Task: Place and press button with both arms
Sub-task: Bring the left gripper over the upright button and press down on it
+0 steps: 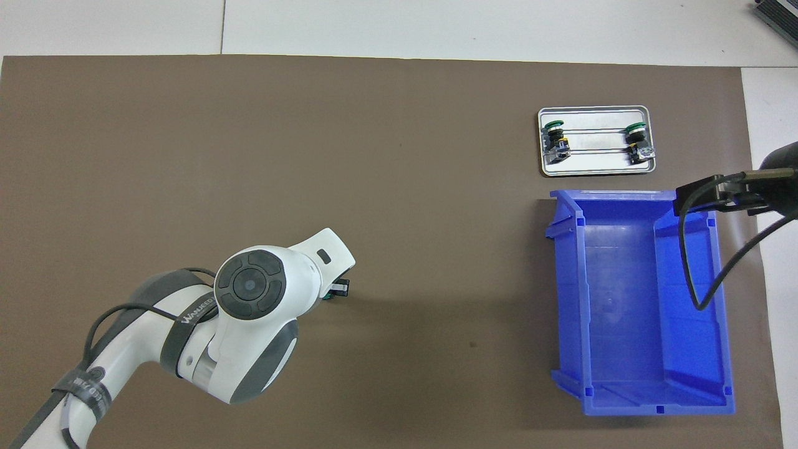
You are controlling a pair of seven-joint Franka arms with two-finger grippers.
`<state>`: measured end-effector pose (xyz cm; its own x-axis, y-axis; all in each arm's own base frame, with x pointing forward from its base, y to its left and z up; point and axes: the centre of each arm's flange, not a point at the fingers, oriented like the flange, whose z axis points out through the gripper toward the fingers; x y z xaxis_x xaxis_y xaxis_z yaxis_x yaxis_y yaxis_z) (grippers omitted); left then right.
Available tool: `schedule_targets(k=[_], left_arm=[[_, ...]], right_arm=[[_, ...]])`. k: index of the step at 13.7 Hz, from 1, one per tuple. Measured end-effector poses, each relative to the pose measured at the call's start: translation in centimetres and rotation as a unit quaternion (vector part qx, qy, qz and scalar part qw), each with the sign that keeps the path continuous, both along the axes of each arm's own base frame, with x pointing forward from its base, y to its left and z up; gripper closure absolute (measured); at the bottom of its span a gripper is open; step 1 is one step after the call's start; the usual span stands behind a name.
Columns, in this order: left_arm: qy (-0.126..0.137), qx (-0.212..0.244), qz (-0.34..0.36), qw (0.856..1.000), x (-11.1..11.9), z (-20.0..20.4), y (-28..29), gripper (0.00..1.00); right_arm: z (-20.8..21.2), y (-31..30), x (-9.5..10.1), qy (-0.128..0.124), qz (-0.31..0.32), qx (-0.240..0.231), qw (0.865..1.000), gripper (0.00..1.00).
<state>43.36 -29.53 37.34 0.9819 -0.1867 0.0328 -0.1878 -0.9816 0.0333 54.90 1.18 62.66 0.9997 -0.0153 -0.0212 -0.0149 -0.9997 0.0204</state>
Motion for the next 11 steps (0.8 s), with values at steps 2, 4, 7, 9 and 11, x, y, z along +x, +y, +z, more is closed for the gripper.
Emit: schedule_targets(k=[2, 4, 7, 9, 11], left_arm=[[0.001, 0.0, 0.0, 1.0, -0.19, -0.43, 0.14, 0.99], [-0.008, -0.004, 0.001, 1.0, -0.27, -0.5, 0.24, 0.99], [-0.015, -0.009, 0.001, 1.0, -0.38, -0.78, 0.34, 0.99], [-0.017, -0.01, 0.002, 1.0, -0.32, -0.77, 0.37, 0.99], [-0.018, -0.011, 0.002, 1.0, -0.28, -0.72, 0.36, 0.99]], right_arm=[[0.0, 0.0, 0.0, 0.0, 0.0, 0.0, 1.0, 0.0], [0.0, 0.0, 0.0, 0.0, 0.0, 0.0, 1.0, 0.0], [0.0, 0.0, 0.0, 0.0, 0.0, 0.0, 1.0, 0.0], [0.0, 0.0, 0.0, 0.0, 0.0, 0.0, 1.0, 0.0], [0.0, 0.0, 0.0, 0.0, 0.0, 0.0, 1.0, 0.0]])
